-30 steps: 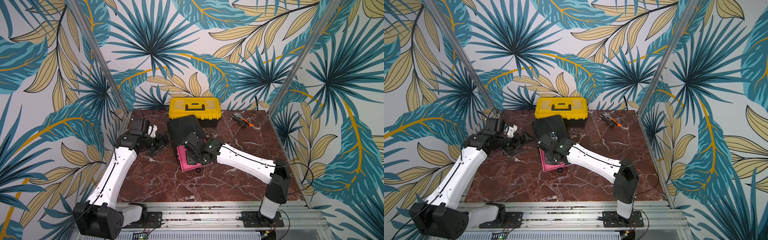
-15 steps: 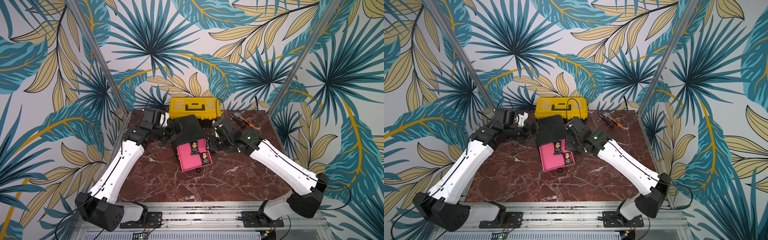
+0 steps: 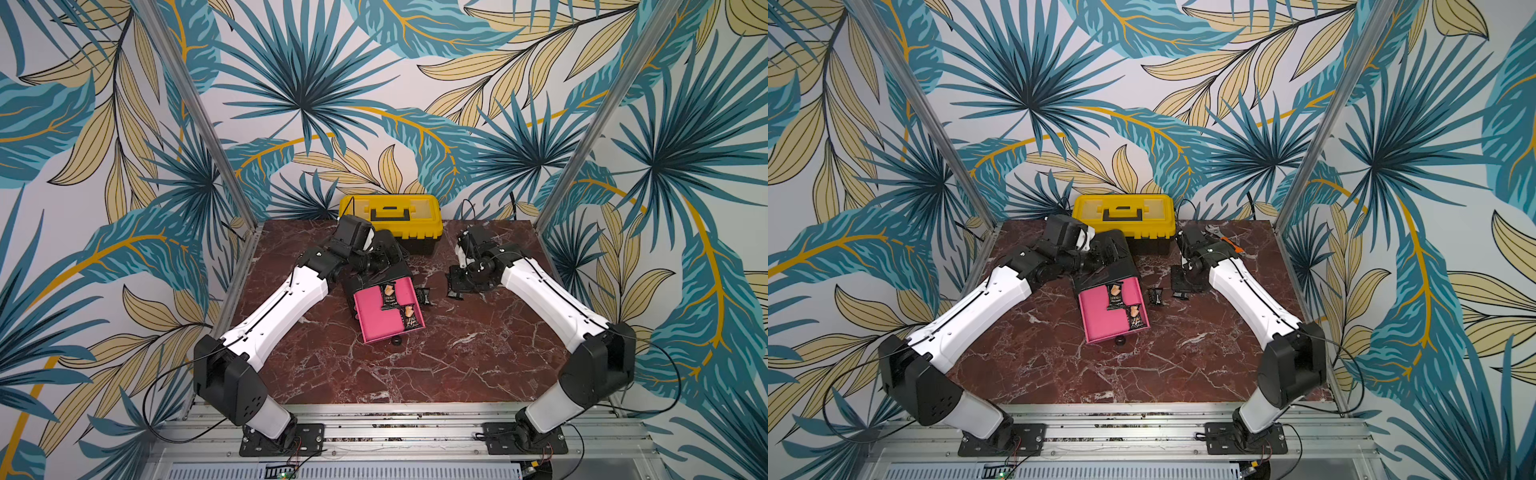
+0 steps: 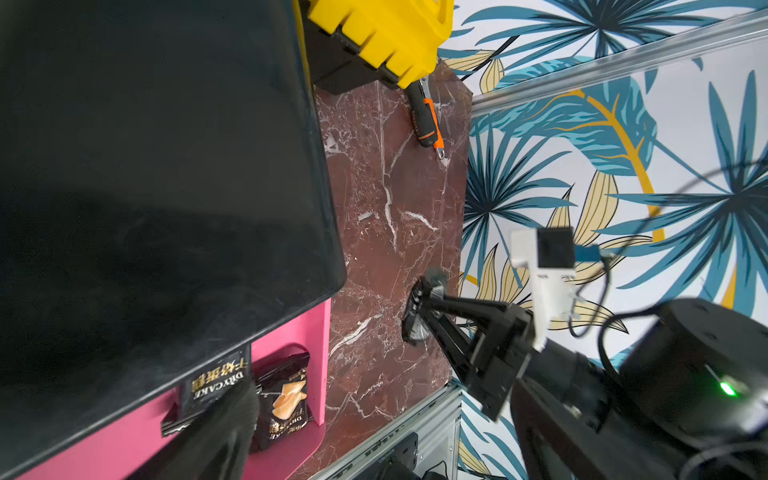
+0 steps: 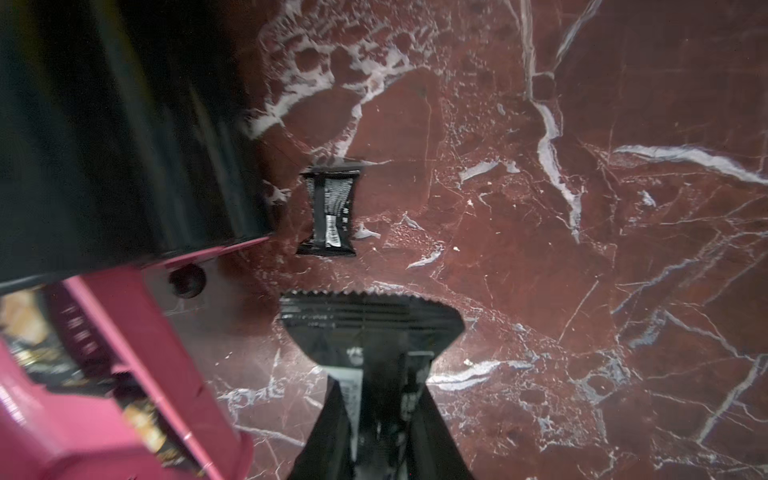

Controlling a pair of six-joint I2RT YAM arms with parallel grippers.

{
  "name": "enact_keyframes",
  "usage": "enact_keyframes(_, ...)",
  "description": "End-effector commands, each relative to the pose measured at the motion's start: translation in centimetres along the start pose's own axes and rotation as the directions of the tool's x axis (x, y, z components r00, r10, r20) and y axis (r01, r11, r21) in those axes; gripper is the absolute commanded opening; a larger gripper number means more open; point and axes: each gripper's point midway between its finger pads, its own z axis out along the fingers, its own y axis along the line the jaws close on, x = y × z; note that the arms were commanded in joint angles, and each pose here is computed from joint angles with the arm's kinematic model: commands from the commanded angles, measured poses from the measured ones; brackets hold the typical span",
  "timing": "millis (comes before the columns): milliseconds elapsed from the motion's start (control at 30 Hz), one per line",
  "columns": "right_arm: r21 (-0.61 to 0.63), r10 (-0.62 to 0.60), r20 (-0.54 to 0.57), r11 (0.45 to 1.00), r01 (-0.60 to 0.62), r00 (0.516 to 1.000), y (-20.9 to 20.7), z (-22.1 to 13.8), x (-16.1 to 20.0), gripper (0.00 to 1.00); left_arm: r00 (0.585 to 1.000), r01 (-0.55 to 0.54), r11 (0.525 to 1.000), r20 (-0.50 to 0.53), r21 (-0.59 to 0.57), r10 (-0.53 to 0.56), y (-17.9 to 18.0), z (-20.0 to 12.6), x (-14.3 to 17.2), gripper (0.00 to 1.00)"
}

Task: Take the cookies out of the drawer
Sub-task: Place the cookie at the center of the board.

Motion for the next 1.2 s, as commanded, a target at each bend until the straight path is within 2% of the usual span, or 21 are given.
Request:
enact_keyframes(0,-0.011,-0.037,-0.039,0.999,0.037,0.999,-0.4,1.9,-0.2,0.11,0.996,-0.011,0.999,0.089,-0.044,0.015,-0.1,-2.2,-1.1,1.00)
enact_keyframes(267,-0.052,-0.050,-0.138,0.998,0.044,0.989,0.1,7.5,-0.6,0.11,0.982,-0.012,0.978,0.183,-0.210,0.052,3.0,-5.1,-2.1,1.00)
enact_keyframes(533,-0.065,-0.023,-0.191,0.998,0.010,0.981,0.8,11.0,-1.0,0.12,0.965,0.027,0.975,0.261,-0.222,0.032,4.6,-7.2,-3.2,1.00)
enact_keyframes(700,-0.063,-0.009,-0.209,0.998,-0.004,0.978,0.8,12.3,-0.6,0.12,0.964,0.035,0.972,0.263,-0.233,0.028,5.3,-7.9,-3.7,1.00)
enact_keyframes(1000,-0.064,0.027,-0.215,0.997,-0.042,0.976,0.9,13.5,-0.5,0.22,0.971,0.037,0.968,0.239,-0.248,0.024,6.2,-7.6,-3.3,1.00)
enact_keyframes(1167,-0.073,0.047,-0.205,0.995,-0.064,0.978,1.2,13.4,-0.9,0.39,0.969,0.043,0.967,0.246,-0.249,0.020,6.7,-8.3,-3.8,1.00)
